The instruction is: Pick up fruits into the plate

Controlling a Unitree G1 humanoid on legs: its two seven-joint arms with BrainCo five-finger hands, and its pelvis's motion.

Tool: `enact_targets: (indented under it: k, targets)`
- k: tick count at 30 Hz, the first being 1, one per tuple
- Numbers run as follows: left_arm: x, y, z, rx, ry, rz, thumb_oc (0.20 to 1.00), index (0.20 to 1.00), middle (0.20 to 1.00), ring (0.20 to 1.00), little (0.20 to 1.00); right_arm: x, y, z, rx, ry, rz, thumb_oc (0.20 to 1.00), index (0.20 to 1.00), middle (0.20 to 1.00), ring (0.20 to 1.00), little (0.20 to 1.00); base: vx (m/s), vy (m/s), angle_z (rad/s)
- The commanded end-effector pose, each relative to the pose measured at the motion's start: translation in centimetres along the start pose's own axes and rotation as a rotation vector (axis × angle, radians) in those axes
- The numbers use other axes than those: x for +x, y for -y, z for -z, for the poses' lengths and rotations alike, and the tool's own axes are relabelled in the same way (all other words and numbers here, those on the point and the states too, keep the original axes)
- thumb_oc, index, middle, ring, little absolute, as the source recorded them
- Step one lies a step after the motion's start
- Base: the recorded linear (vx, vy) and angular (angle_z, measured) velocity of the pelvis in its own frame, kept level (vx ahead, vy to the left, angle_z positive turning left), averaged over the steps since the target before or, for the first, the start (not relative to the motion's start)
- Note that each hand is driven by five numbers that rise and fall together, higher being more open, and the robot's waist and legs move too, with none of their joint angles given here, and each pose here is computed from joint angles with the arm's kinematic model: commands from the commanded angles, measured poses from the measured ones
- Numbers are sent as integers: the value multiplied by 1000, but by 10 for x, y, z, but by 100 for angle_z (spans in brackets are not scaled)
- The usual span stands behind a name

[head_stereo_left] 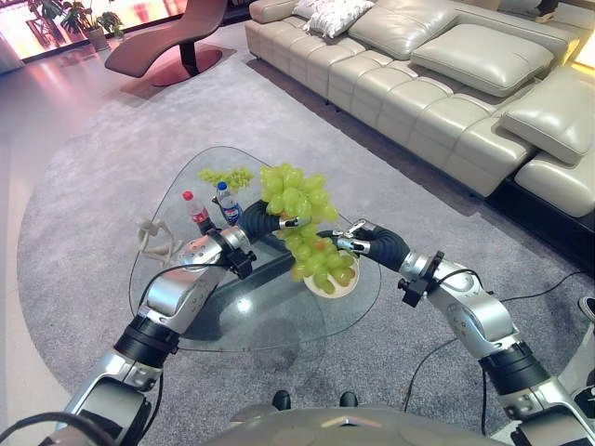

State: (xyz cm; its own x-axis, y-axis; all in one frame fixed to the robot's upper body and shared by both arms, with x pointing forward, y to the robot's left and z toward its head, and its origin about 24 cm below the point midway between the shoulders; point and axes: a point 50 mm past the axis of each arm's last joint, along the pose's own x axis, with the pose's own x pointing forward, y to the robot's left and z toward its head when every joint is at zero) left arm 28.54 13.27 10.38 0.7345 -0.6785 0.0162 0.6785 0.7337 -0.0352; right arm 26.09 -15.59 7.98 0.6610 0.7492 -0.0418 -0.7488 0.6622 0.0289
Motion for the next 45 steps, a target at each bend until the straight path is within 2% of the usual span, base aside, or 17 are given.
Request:
enact_targets:
  k: [1, 8, 9, 10, 38, 45]
  targets:
    - [-2, -17, -26, 68, 112, -35, 200, 200, 200, 200, 200, -1, -7, -28, -105, 131, -44, 200, 200, 200, 200, 200, 0, 0, 0]
    - [1, -13, -29, 74, 117, -7, 200, 200, 200, 200, 200, 3, -10, -30, -117, 138, -67, 200, 200, 200, 200, 200, 0, 0, 0]
    - [1, -12, -29, 74, 118, -2, 200, 200, 200, 200, 200, 4, -11, -30, -111, 141, -72, 275, 275, 275, 275, 275, 0, 0, 0]
    - [1, -12, -29, 74, 120, 2, 200, 200, 200, 200, 200, 5, -11, -31, -107, 143, -78, 1000, 1000, 1000, 1000, 1000, 0, 0, 0]
    - [17, 7, -45, 48, 176, 126, 200, 200, 200, 200, 200, 29, -25, -34, -85, 176, -150, 1000, 1000, 1000, 1000, 1000, 0, 0, 0]
    - [23, 17, -49, 24, 188, 184, 200, 200, 200, 200, 200, 40, -38, -32, -74, 168, -239, 1000, 1000, 1000, 1000, 1000, -1, -1, 1]
